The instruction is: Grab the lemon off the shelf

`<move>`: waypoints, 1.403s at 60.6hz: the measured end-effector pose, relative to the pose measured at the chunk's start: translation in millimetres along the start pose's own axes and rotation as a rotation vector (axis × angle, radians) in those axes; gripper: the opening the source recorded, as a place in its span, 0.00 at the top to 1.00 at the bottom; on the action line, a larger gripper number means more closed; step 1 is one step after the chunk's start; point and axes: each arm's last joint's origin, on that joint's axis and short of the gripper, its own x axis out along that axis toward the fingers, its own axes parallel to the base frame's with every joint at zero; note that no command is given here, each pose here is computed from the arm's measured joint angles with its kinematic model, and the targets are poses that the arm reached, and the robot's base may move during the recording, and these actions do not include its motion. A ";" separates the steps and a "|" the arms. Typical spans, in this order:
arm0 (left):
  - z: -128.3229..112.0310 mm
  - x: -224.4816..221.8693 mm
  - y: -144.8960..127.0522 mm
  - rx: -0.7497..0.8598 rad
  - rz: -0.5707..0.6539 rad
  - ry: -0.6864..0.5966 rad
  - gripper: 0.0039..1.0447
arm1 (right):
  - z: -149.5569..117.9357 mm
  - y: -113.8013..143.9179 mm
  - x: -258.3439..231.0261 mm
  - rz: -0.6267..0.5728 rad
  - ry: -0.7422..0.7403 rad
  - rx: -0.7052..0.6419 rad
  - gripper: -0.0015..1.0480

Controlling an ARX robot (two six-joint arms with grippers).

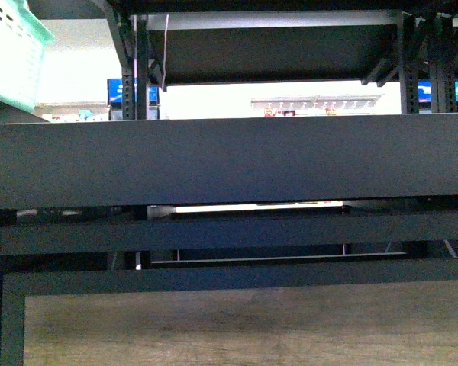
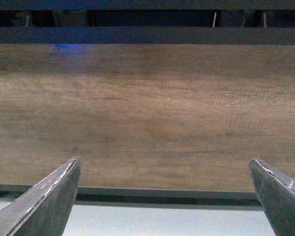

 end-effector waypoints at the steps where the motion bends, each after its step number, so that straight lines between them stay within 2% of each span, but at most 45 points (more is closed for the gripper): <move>1: 0.0 0.0 0.0 0.000 -0.002 0.000 0.07 | 0.0 0.0 0.0 0.000 0.000 0.000 0.02; 85: 0.0 0.0 0.0 0.000 0.000 0.000 0.07 | -0.1 0.0 0.1 0.000 0.002 0.000 0.02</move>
